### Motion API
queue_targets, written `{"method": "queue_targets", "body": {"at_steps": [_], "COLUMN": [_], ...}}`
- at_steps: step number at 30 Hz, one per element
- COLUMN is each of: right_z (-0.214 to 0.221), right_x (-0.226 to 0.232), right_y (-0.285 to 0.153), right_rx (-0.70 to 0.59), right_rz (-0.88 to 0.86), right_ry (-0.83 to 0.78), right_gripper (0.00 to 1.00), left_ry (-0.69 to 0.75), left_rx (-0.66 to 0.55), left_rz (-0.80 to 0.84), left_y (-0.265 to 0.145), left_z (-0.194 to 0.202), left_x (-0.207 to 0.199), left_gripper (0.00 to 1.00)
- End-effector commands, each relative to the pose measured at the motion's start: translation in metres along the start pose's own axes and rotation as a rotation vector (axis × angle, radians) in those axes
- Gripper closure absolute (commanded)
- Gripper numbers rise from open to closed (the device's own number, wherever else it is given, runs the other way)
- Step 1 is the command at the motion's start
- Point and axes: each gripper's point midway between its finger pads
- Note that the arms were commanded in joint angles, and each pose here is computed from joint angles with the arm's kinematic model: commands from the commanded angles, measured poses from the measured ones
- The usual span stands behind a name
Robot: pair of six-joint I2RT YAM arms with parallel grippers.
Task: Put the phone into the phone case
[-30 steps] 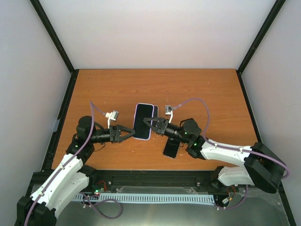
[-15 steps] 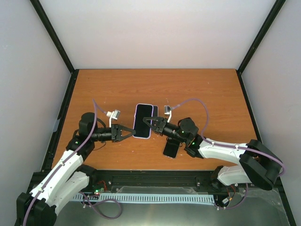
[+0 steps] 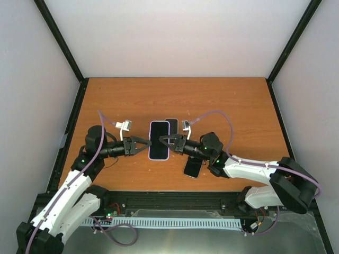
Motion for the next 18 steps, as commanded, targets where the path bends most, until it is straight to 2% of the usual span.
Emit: {"method": "queue_targets", "body": {"at_steps": [1,5,8,14,18], "right_z": [0.011,0.024,0.030,0.034,0.033], "right_x": [0.043,0.043,0.042,0.031,0.023], "right_y": [-0.005,-0.009,-0.011,-0.012,-0.012], "right_rx": [0.067,0.107,0.126,0.138,0.133], "right_rz": [-0.150,-0.155,-0.153,-0.100,-0.061], "right_ry": [-0.077,-0.095,-0.107,-0.111,-0.109], "right_gripper": [0.87,0.87,0.86,0.84,0.80], "left_ry": [0.095,0.105,0.093,0.085,0.069], "left_rx": [-0.078,-0.093,-0.086,-0.080,-0.074], "left_rz": [0.022,-0.003,-0.016,-0.011,-0.024], "left_y": [-0.004,-0.001,0.004,0.007,0.009], "left_z": [-0.025,-0.035,-0.039,-0.041,-0.040], "left_x": [-0.023,-0.019,-0.014,-0.011,-0.006], "left_gripper": [0.48,0.53,0.61,0.91,0.99]}}
Point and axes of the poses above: each gripper's point midway between its finger pads, its own y axis out along the fingers, its own x axis along the line the jaws close on, z = x × y, and after that the axes turned 5 degrees about y, right-handed
